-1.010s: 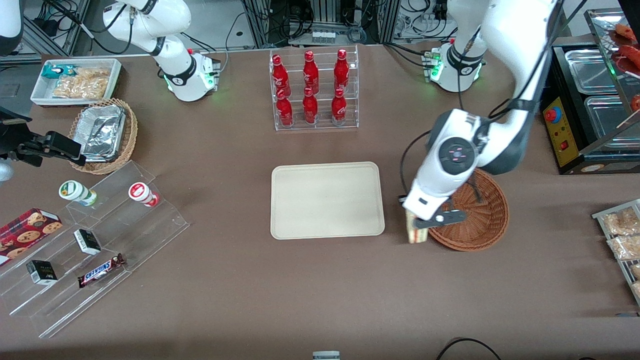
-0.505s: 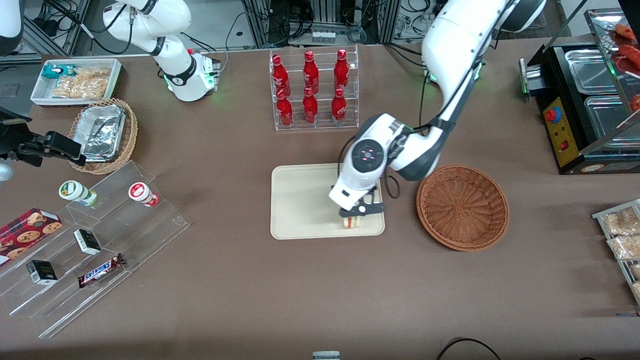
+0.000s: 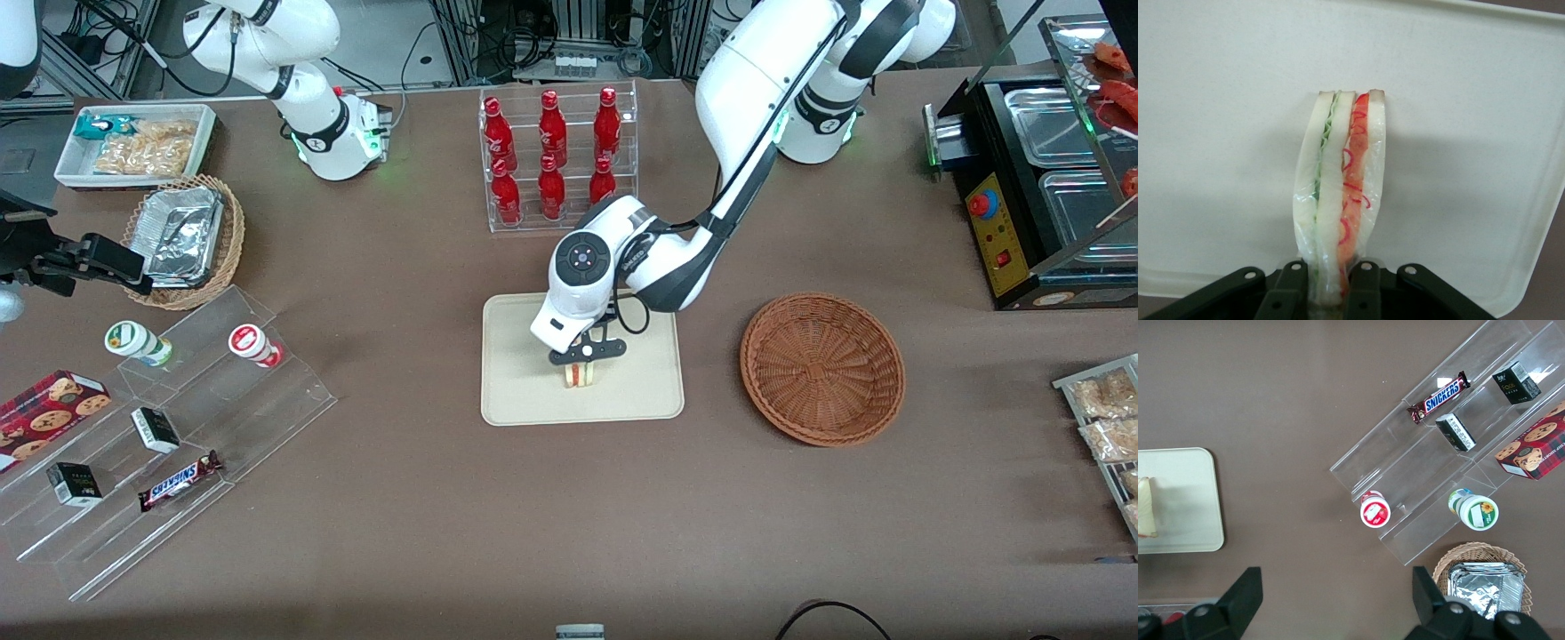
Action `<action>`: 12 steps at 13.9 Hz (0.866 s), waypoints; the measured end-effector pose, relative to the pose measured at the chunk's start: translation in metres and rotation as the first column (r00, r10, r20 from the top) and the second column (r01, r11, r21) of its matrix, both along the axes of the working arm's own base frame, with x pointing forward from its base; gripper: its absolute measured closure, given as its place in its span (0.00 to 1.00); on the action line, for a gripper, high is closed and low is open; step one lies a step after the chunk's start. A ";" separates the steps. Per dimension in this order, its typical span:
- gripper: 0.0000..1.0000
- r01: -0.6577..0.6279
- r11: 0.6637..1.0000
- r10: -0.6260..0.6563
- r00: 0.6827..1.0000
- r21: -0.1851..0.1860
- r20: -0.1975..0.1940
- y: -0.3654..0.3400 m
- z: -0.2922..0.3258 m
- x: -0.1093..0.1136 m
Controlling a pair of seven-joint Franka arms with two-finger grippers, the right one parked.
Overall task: Place sandwich from basket to tray
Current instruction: 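Carry the sandwich with the left gripper over the cream tray, then lower the sandwich onto the tray and open the left gripper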
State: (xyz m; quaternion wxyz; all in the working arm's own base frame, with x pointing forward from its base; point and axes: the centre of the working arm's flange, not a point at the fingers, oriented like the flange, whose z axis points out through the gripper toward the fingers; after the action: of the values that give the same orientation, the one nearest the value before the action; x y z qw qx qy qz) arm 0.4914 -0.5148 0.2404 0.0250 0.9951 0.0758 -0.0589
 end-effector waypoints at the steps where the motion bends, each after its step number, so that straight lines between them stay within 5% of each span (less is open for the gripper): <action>1: 0.85 0.000 1.000 0.000 1.000 -0.004 0.004 -0.001 -0.001 0.000; 8: 0.19 -0.025 1.000 0.026 0.999 -0.013 0.047 0.007 0.034 0.023; 10: 0.00 -0.046 0.999 0.044 0.998 0.021 0.051 0.024 0.070 0.034; 12: 0.00 -0.090 0.993 0.087 0.995 0.078 0.045 0.056 0.101 0.049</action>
State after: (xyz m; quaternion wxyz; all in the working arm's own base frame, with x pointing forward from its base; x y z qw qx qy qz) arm 0.5408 -0.4586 0.3417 -0.0106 0.9919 0.1217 -0.0338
